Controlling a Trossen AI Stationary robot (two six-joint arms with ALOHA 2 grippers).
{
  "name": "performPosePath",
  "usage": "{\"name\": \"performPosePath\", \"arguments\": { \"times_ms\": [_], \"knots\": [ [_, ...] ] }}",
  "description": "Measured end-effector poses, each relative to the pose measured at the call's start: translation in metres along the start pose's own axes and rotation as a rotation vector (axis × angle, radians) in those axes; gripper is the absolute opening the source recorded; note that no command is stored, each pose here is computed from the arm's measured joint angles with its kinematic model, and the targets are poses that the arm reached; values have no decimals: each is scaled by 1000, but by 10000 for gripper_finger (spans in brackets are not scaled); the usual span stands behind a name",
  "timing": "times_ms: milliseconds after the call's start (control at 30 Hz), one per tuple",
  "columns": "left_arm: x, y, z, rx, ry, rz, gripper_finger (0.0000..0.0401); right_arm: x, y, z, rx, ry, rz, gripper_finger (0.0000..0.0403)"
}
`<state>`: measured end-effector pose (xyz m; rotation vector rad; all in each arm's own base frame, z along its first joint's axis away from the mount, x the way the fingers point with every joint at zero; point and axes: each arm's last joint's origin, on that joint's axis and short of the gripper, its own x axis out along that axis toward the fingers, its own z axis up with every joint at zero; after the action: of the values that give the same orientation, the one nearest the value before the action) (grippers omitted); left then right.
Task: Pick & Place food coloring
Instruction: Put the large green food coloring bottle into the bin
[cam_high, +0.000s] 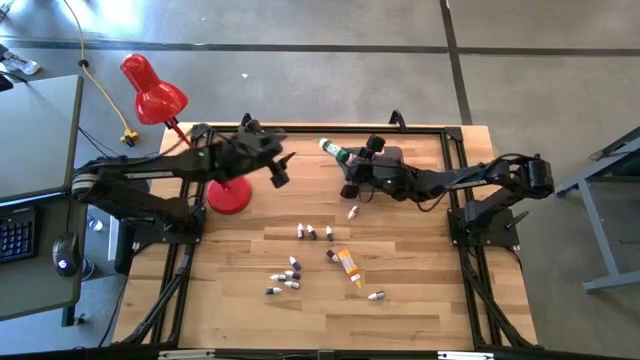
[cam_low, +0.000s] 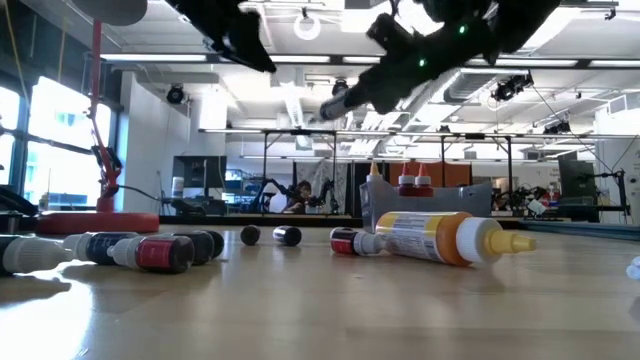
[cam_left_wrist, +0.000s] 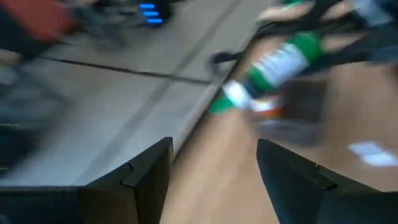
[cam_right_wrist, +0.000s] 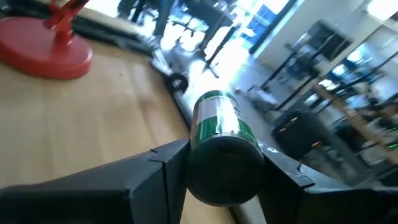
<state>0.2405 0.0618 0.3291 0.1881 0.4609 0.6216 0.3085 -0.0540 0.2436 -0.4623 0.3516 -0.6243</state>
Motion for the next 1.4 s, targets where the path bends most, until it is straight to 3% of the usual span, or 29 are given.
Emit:
{"name": "performPosePath", "arguments": {
  "times_ms": [167, 300, 500, 633, 767, 933, 1067, 1400],
  "knots": [
    [-8, 7, -8, -161, -40, -312, 227, -21, -8, 23, 44, -127, 6, 146],
    [0, -3, -20, -239, -14, -462, 227, -37, -12, 37, 80, -213, 49, 146],
    [18, -23, -42, -207, 87, -645, 227, -51, -11, 49, 77, -290, 61, 146],
    [36, -33, -55, -256, 202, -638, 227, -59, -13, 60, 50, -384, 22, 146],
    [51, -40, -59, -267, 214, -625, 227, -63, -14, 65, 36, -444, 5, 146],
    [52, -37, -45, -258, 63, -603, 227, -62, -13, 63, 12, -425, 17, 146],
    [35, -26, -29, -218, -88, -546, 227, -63, -15, 63, -42, -386, -69, 146],
    [17, -10, 9, -315, -475, -468, 227, -83, -28, 73, -143, -430, -110, 146]
  ]
}}
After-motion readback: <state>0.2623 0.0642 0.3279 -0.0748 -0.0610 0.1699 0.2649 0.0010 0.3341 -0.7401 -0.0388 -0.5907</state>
